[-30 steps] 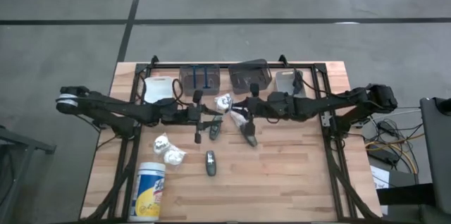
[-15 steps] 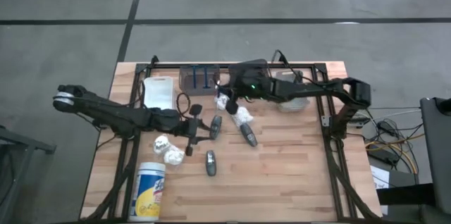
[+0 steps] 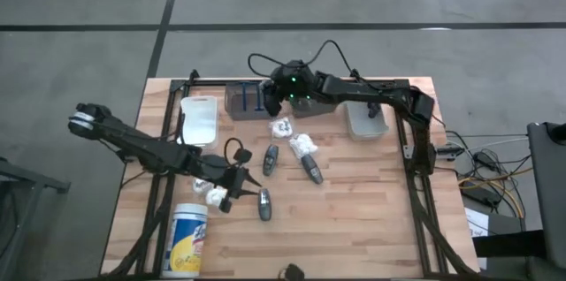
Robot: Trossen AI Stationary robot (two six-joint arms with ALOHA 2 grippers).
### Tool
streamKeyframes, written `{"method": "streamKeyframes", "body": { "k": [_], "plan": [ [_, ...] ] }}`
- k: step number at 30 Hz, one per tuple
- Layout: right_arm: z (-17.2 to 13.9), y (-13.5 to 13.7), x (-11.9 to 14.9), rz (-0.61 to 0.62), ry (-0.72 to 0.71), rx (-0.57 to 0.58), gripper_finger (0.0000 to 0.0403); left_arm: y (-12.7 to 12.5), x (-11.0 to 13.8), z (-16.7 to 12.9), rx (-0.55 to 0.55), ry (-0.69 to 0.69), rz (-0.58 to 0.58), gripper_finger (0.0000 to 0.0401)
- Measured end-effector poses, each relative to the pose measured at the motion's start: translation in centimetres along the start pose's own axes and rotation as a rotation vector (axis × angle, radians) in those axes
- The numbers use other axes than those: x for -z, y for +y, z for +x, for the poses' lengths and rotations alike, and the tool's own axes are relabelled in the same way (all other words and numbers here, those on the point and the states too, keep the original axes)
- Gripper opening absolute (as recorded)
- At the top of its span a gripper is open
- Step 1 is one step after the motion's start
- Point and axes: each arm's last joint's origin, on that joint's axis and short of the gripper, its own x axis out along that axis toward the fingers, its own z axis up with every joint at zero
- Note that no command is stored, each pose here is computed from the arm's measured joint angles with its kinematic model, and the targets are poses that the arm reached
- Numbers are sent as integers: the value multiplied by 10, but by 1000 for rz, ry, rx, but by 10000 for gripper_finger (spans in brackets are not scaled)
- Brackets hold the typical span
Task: Pick & Place Travel size toiletries
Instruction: Put the blue razor into the left black bin
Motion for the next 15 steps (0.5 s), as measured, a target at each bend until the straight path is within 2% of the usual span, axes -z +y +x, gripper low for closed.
{"method": "streamKeyframes", "body": {
  "k": [8,15],
  "plan": [
    [43,-34,7,104,121,10,29,-8,-2,-1,30,-8,15,93],
    [58,-50,3,170,162,46,29,-8,-2,-1,30,-8,15,90]
  ]
}}
